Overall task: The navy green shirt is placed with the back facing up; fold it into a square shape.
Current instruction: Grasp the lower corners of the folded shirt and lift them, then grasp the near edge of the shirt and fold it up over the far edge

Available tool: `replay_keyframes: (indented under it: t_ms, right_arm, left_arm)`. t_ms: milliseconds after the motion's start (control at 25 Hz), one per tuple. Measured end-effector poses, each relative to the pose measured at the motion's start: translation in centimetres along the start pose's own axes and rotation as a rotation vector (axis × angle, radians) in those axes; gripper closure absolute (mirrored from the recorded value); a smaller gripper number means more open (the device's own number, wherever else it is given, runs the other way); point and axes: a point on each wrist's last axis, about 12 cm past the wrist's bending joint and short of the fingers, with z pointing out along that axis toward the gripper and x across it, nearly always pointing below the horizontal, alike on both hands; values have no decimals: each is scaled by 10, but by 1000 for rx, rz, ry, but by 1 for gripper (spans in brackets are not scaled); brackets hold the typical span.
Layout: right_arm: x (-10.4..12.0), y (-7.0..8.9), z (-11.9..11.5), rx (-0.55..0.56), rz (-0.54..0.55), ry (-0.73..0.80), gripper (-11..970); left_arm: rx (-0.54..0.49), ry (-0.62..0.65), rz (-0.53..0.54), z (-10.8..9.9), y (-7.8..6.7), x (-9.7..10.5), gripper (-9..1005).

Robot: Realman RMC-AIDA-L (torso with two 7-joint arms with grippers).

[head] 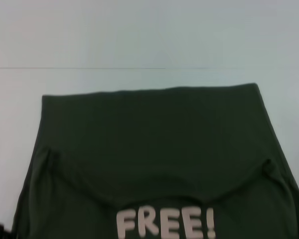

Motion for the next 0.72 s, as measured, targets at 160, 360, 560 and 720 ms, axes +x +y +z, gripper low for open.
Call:
replay_keyframes:
  t_ms: [160, 360, 560, 720]
  right_arm:
    - [14, 0, 16, -23, -28, 95, 925]
    - [22, 0, 28, -46, -43, 127, 924]
    - [21, 0, 27, -66, -33, 79, 924]
    - [17, -2, 11, -98, 14, -62, 923]
  left_arm:
    - [43, 96, -10, 1, -4, 14, 961]
    - [78, 118, -7, 2, -5, 20, 961]
    - [96, 91, 21, -1, -8, 16, 961]
    - [157, -17, 46, -7, -13, 3, 961]
